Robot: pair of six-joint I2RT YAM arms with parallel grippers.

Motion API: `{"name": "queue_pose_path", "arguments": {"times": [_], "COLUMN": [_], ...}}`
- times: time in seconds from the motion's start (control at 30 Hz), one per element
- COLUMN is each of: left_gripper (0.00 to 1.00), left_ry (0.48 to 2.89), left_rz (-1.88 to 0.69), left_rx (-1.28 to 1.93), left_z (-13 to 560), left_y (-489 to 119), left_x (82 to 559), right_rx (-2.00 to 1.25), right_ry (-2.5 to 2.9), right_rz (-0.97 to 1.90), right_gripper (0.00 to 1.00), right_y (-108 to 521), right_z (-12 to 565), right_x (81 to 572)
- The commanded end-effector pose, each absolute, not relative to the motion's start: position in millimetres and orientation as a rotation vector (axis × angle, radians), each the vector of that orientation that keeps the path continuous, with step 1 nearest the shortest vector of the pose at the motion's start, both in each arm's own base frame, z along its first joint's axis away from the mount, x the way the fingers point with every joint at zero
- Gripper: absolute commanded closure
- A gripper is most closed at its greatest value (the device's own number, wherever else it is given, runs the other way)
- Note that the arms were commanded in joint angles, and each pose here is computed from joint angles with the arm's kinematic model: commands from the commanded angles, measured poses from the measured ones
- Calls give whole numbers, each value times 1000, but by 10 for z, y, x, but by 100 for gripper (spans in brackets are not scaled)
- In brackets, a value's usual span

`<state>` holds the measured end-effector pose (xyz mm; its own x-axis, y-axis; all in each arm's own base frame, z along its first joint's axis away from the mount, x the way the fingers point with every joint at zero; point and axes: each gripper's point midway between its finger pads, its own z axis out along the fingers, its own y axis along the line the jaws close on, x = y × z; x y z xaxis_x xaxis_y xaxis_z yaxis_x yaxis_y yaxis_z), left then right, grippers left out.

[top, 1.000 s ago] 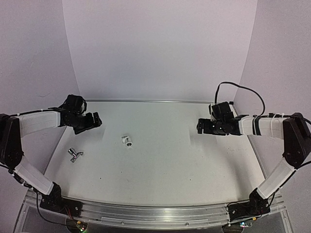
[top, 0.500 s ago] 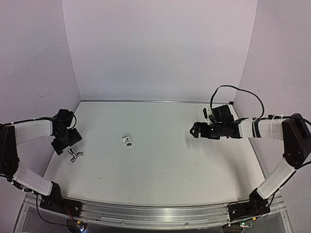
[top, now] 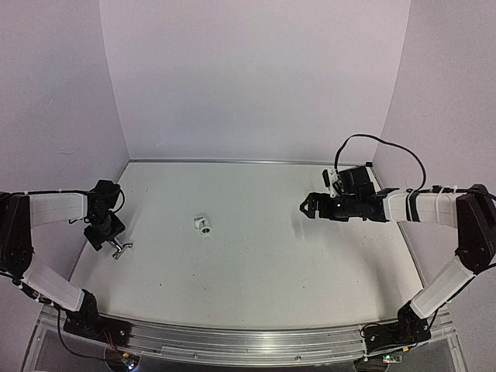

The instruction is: Install the water faucets

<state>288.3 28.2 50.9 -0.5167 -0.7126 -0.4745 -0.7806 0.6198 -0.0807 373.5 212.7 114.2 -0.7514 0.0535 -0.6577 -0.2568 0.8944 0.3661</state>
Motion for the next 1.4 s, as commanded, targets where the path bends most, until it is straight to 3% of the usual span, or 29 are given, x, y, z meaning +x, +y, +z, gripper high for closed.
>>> {"name": "queue_pose_path", "arguments": {"times": [0.0,0.2,0.4,0.6,0.9,1.03,1.1,1.23,1.37], "left_gripper": [31,34,20,27,44,66,70,88,98], "left_ry": [2355,2400,2437,2462,2475,2472,2465,2435,2383], "left_rz": [155,117,80,75,54,59,27,-165,-682], "left_rx": [-1186,-1167,-1070,-1097,-1106,-1111,-1113,-1124,-1004], "left_z": [470,364,443,338,257,251,280,469,887], "left_y": [248,173,107,86,56,64,35,-157,-744], "left_x": [3012,3027,3111,3031,3000,2992,3002,3100,3366], "right_rx": [-160,-187,-229,-296,-340,-375,-401,-458,-485], "right_ry": [2302,2322,2368,2379,2388,2374,2363,2342,2305], "right_rz": [637,662,715,738,762,782,795,828,945], "right_gripper": [2,2,2,2,2,2,2,2,2], "right_y": [2252,2410,2711,3038,3259,3372,3453,3654,3891], "right_z": [1323,1246,1087,1015,964,986,1004,1034,1130], "right_x": [3725,3715,3724,3699,3629,3558,3515,3421,3332]}}
